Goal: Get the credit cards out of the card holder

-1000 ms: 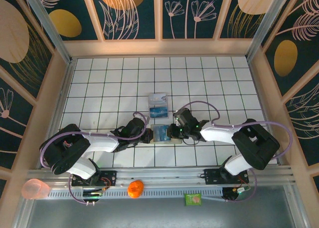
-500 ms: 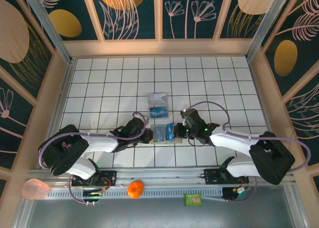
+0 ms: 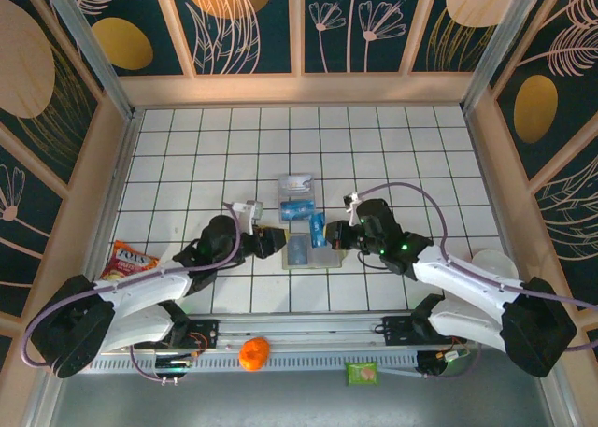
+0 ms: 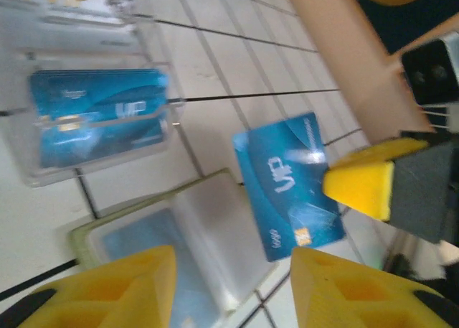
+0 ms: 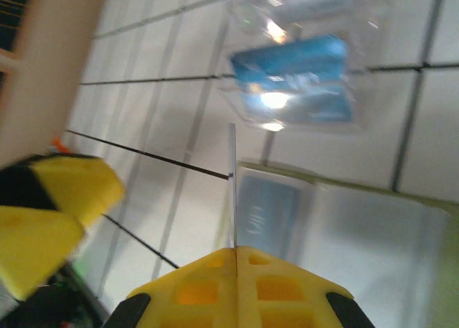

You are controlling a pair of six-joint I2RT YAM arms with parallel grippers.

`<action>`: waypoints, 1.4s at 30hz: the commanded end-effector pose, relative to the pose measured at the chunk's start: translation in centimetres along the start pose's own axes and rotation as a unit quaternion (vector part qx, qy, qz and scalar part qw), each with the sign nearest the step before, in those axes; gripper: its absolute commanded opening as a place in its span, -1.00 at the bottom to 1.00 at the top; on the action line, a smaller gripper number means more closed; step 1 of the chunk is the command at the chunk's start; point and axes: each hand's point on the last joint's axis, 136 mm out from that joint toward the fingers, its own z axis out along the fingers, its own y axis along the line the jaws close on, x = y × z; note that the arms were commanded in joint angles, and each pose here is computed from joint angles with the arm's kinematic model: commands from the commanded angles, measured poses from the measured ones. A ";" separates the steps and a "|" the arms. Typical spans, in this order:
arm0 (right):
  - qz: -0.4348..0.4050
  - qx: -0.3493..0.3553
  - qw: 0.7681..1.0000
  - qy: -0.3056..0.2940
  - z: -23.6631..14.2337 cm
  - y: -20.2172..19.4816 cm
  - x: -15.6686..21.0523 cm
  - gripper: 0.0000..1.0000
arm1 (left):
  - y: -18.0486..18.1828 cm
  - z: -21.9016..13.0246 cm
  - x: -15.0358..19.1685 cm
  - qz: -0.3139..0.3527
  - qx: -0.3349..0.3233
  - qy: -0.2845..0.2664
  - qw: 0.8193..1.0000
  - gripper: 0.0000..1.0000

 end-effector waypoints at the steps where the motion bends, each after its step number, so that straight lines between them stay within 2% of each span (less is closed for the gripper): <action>1: -0.027 -0.107 0.993 -0.049 -1.1 4.6 -2.6 -1.00 | -4.2 -1.2 -1.7 0.005 0.110 -0.038 0.993 0.00; 12: -0.040 -0.243 0.967 -0.068 -3.1 9.8 -3.3 -1.00 | -7.4 -3.7 -3.1 0.009 0.196 -0.089 0.977 0.00; 18: -0.045 -0.268 0.961 -0.058 -3.2 10.8 -2.4 -1.00 | -7.5 -3.7 -3.3 0.008 0.196 -0.091 0.976 -0.32; 26: -0.030 -0.230 0.972 -0.034 -1.2 9.2 -1.3 -1.00 | -8.2 -4.1 -3.8 0.014 0.203 -0.097 0.974 -0.73; 30: -0.024 -0.205 0.978 -0.018 -0.2 8.1 -0.5 -1.00 | -7.7 -3.5 -3.9 0.025 0.176 -0.084 0.980 -1.00; 32: -0.024 -0.188 0.982 -0.013 0.0 7.5 -0.2 -1.00 | -7.3 -2.8 -3.8 0.031 0.156 -0.070 0.985 -1.00; 36: -0.025 -0.106 0.994 -0.022 -0.4 4.3 -0.4 -0.73 | -6.1 -1.4 -3.7 0.065 0.096 -0.029 0.993 -1.00; 42: -0.019 -0.044 0.996 -0.073 -3.9 0.9 -1.6 -0.68 | -6.0 0.5 -3.7 0.109 0.056 0.038 0.992 -1.00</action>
